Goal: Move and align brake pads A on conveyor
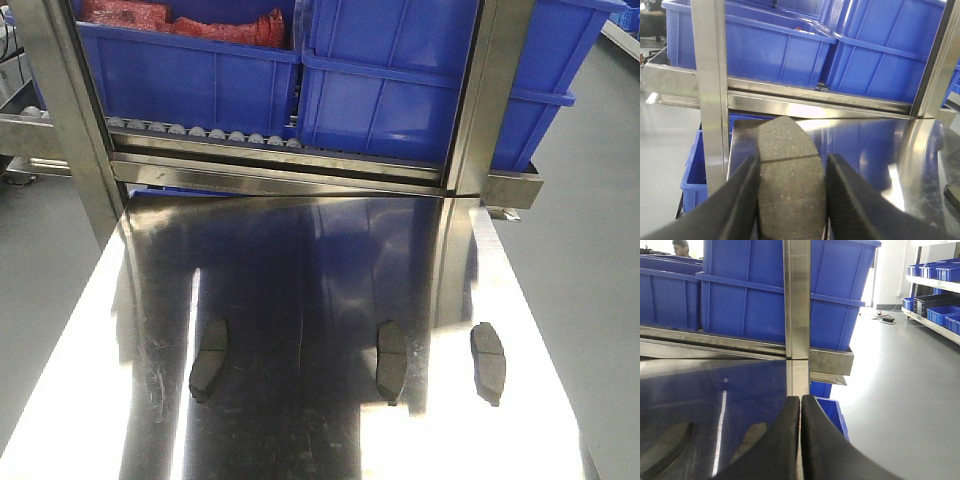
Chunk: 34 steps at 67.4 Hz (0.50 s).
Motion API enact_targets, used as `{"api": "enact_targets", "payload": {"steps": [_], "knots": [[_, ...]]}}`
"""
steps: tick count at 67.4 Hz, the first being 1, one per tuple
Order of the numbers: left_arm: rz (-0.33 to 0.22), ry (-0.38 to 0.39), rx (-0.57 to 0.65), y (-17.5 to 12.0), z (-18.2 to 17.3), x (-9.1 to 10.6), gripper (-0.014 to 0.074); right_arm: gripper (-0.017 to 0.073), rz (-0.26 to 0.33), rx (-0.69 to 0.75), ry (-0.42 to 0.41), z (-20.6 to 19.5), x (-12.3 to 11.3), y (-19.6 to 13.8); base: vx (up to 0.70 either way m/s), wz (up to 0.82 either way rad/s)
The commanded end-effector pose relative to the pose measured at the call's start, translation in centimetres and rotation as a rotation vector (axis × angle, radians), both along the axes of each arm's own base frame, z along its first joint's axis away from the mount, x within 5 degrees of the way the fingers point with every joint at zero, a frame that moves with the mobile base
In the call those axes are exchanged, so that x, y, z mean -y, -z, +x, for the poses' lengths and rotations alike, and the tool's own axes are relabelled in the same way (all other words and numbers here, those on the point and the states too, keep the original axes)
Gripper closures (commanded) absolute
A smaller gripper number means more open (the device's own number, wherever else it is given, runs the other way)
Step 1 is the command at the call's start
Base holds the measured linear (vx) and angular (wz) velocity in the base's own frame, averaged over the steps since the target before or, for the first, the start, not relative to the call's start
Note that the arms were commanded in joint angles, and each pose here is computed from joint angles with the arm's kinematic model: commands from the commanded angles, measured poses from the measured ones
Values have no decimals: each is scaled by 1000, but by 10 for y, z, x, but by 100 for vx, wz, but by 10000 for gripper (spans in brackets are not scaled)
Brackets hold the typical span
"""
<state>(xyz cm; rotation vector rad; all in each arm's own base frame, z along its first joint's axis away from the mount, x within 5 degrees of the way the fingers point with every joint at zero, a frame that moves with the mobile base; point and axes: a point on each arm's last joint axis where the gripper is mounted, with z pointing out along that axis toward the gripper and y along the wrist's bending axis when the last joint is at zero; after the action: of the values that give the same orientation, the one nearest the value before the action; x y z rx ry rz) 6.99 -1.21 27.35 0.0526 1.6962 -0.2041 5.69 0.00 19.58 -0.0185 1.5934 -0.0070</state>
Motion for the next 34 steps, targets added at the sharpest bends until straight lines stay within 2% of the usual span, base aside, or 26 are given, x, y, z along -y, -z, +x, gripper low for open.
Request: {"api": "enact_targets", "payload": {"steps": [1,34], "knots": [[-28,0,109,-18,0,0,600,571,-12,72,-1,-1,0,-3,0,0],[-28,0,109,-18,0,0,600,571,-12,72,-1,-1,0,-3,0,0]]}}
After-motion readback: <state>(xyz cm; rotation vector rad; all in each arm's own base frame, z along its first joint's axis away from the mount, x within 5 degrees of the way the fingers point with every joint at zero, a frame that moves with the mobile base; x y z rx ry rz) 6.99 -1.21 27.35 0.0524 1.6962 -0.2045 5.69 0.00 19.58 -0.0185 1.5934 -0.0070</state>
